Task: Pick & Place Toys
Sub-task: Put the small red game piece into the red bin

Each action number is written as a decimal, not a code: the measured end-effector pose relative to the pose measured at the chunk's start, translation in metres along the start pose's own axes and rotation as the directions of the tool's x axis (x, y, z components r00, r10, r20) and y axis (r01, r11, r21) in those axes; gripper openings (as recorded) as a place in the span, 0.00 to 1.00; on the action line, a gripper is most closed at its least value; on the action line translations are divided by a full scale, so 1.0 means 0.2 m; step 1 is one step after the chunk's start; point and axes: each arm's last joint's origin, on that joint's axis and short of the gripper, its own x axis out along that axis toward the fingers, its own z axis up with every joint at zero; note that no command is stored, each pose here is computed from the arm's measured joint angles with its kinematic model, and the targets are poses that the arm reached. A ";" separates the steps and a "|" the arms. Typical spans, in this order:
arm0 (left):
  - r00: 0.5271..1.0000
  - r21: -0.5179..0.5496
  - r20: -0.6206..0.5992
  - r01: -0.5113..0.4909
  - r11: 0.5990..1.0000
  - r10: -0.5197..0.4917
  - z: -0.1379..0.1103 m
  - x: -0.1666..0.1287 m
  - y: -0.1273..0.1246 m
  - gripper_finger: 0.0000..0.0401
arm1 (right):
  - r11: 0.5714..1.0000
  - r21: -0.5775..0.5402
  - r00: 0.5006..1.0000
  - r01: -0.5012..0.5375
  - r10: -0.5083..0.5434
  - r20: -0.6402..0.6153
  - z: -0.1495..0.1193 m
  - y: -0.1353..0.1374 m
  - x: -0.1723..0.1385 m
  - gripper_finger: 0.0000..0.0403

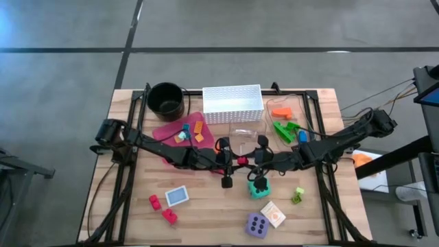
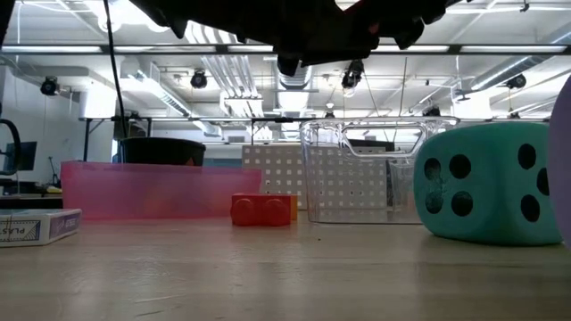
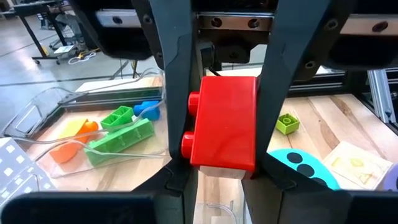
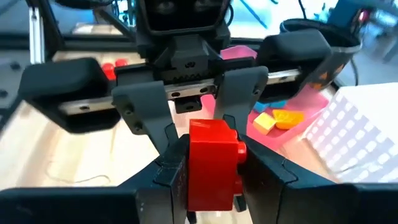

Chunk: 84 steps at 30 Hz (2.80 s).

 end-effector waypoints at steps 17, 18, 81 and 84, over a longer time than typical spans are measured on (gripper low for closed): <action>1.000 -0.002 -0.007 -0.014 1.000 0.014 0.00 0.00 0.00 0.25 | 0.998 -0.057 0.999 -0.040 0.040 -0.010 0.01 -0.01 -0.02 0.30; 1.000 -0.001 -0.008 -0.014 1.000 0.014 0.00 0.00 0.00 0.25 | 0.998 -0.057 0.999 -0.039 0.039 -0.010 0.01 -0.01 -0.02 0.30; 0.961 -0.021 -0.179 -0.218 0.976 0.211 0.03 -0.11 0.08 0.25 | 1.000 -0.004 0.951 0.005 -0.006 -0.308 0.07 -0.05 -0.12 0.30; 0.916 0.006 -0.257 -0.318 0.948 0.309 0.04 -0.18 0.12 0.25 | 1.000 0.009 0.934 0.014 -0.010 -0.357 0.05 -0.06 -0.13 0.30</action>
